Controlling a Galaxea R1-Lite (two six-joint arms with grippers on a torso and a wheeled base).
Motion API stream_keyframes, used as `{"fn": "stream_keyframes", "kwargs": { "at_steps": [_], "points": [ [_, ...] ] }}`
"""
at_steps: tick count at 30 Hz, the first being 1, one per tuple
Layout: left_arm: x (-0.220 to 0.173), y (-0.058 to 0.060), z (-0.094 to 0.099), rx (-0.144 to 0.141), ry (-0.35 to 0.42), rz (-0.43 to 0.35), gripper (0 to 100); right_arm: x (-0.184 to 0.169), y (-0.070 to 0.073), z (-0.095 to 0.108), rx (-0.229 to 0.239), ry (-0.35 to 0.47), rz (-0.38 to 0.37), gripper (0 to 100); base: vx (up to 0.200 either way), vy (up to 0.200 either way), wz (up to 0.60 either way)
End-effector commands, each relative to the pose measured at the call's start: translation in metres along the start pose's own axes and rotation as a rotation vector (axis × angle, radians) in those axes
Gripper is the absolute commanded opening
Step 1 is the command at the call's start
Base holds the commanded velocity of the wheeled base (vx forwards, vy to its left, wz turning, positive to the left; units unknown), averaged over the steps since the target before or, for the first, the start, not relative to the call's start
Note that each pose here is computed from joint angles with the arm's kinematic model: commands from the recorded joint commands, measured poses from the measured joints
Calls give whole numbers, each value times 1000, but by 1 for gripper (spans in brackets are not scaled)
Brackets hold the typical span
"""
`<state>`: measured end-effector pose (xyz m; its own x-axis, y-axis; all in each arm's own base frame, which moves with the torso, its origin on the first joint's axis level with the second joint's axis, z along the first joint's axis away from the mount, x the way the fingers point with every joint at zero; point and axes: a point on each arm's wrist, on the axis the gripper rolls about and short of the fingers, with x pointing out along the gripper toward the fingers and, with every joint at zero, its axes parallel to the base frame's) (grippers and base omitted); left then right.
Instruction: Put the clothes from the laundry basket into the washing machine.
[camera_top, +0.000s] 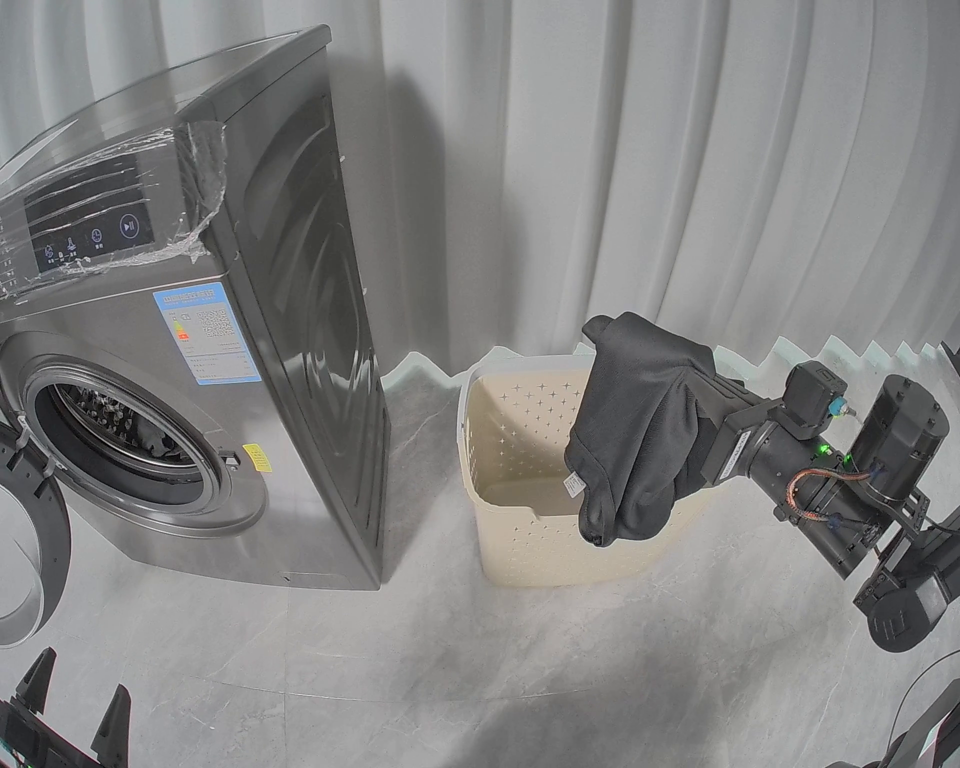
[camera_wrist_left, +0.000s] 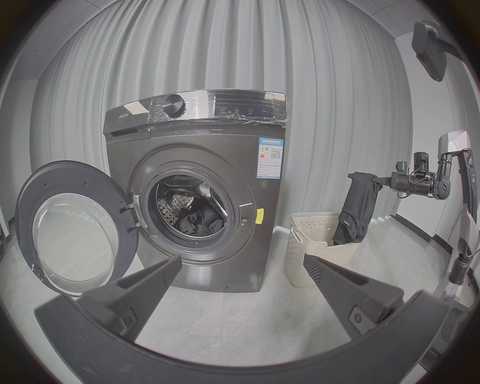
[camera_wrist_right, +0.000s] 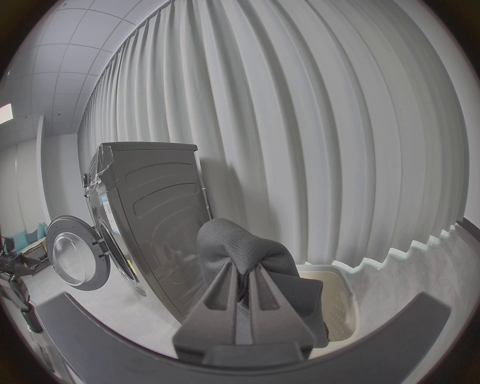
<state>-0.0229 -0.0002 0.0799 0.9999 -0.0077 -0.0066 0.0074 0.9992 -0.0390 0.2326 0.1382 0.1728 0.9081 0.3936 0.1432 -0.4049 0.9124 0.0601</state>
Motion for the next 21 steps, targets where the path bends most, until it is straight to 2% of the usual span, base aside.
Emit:
{"fn": "stream_keyframes", "kwargs": {
  "at_steps": [1,13,19,21],
  "points": [
    [0,0,-4,-1,-2,0,100,0,0,-1,1,1,2,0,0,200,0],
    [0,0,-4,-1,-2,0,100,1,3,4,4,-23,12,0,0,200,0],
    [0,0,-4,-1,-2,-2,100,0,4,3,4,-20,14,0,0,0,0],
    [0,0,-4,-1,-2,-2,100,1,4,4,4,-21,14,0,-200,0,0]
  ]
}}
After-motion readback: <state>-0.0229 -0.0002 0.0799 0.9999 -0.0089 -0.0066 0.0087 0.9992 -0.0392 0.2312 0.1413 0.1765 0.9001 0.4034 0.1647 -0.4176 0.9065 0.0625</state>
